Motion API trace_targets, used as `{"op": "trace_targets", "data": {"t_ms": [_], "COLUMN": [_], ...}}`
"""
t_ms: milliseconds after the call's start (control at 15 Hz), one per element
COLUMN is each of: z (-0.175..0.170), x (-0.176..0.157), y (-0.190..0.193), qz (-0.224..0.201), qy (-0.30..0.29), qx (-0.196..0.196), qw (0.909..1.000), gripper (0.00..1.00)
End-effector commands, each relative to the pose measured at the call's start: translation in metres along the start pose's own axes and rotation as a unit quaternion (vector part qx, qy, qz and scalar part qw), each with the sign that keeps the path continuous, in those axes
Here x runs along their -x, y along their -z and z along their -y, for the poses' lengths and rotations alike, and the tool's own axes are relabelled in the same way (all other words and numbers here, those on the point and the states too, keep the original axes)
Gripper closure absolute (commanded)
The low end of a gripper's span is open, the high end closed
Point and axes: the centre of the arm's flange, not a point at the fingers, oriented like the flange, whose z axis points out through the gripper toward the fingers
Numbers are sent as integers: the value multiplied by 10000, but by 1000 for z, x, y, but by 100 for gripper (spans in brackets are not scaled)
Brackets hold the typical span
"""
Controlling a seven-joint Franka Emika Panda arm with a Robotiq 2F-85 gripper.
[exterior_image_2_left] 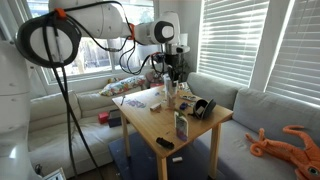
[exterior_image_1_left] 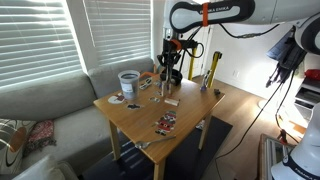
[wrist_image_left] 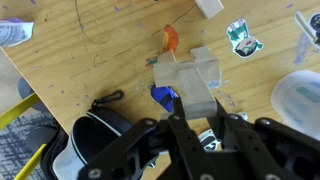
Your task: Lift the wooden building plank from the table and put it on top of the horizontal wooden building plank
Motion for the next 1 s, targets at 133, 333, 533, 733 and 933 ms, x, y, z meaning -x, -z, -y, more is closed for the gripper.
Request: {"op": "trace_targets", "data": {"t_ms": [133, 333, 533, 733, 933], "z": [9, 7, 4, 9, 41], "x": [-2, 1, 15, 45, 78], "y": [5, 8, 30, 63, 83], "qz": [8, -14, -268, -619, -555], "qy": [-67, -82, -16, 405, 1357], "qx": [107, 108, 51, 90, 32], "qw": [9999, 9999, 9996, 9972, 9892], "gripper": [38, 18, 1, 0, 0]}}
